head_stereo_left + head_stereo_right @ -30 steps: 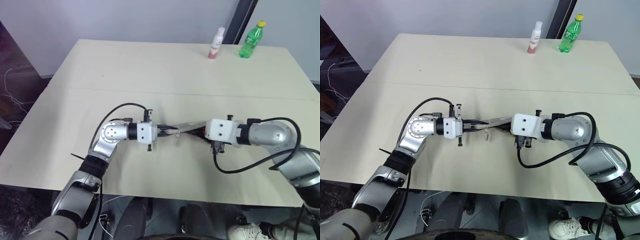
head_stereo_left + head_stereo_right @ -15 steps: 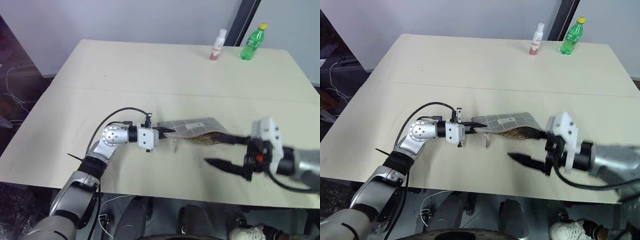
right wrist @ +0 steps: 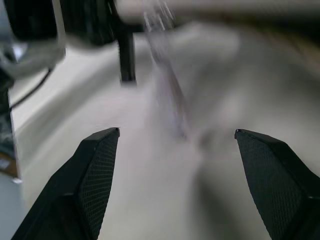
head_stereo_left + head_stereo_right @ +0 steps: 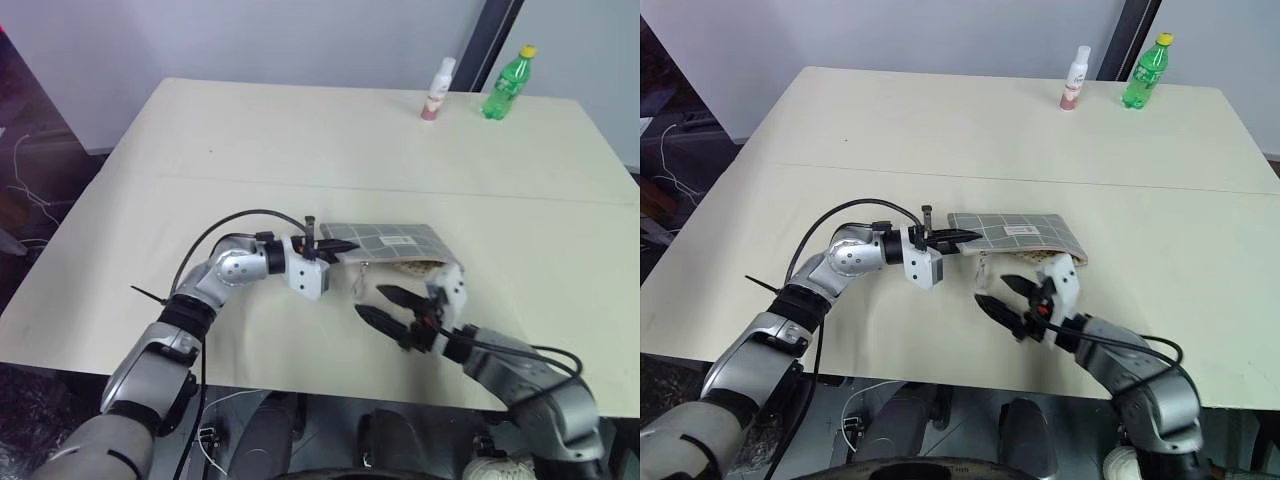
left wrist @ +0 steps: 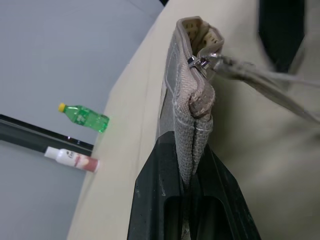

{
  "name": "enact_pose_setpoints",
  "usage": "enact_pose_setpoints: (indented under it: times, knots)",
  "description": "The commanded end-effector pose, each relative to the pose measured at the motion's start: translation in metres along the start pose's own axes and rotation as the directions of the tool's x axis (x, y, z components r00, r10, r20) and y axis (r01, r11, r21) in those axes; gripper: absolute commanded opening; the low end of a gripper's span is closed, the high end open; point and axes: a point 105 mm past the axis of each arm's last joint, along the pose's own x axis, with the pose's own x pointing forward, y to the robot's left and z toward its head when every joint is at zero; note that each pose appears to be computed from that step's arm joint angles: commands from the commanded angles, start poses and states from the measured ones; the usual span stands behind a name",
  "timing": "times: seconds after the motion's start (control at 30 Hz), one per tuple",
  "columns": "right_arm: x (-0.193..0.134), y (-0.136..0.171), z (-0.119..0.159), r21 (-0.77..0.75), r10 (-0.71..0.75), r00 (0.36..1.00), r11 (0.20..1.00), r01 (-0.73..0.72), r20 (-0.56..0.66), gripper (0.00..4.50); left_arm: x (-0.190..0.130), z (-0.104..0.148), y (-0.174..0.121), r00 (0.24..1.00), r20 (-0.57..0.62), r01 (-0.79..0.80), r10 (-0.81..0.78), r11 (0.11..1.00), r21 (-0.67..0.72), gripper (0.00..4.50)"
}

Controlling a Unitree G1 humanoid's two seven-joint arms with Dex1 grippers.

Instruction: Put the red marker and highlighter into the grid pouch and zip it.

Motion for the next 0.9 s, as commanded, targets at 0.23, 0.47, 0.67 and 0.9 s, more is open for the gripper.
enact_pose_setpoints:
  times: [0.23, 0.47, 0.67, 0.9]
  knots:
    - [0.027, 0.012, 0.027, 0.047, 0.052, 0.990, 0.997, -0.058, 0.129, 3.83, 0.001, 0.005, 0.007, 0.999, 0.019, -0.030, 0.030, 0.999, 0.021, 0.00]
    - [0.034, 0.010, 0.025, 0.071, 0.043, 0.990, 0.996, -0.053, 0.133, 3.03, 0.002, 0.006, 0.006, 0.999, 0.018, -0.038, 0.037, 0.999, 0.006, 0.00]
    - [0.018, 0.000, 0.015, 0.030, 0.006, 0.998, 1.000, -0.008, 0.069, 0.08, 0.001, 0.003, 0.006, 0.999, 0.005, -0.046, 0.046, 0.999, -0.007, 0.00]
    - [-0.052, -0.056, 0.013, -0.140, -0.193, 0.979, 0.973, 0.183, -0.062, 0.08, -0.008, -0.005, 0.004, 0.999, -0.023, -0.040, 0.039, 0.998, -0.055, 0.00]
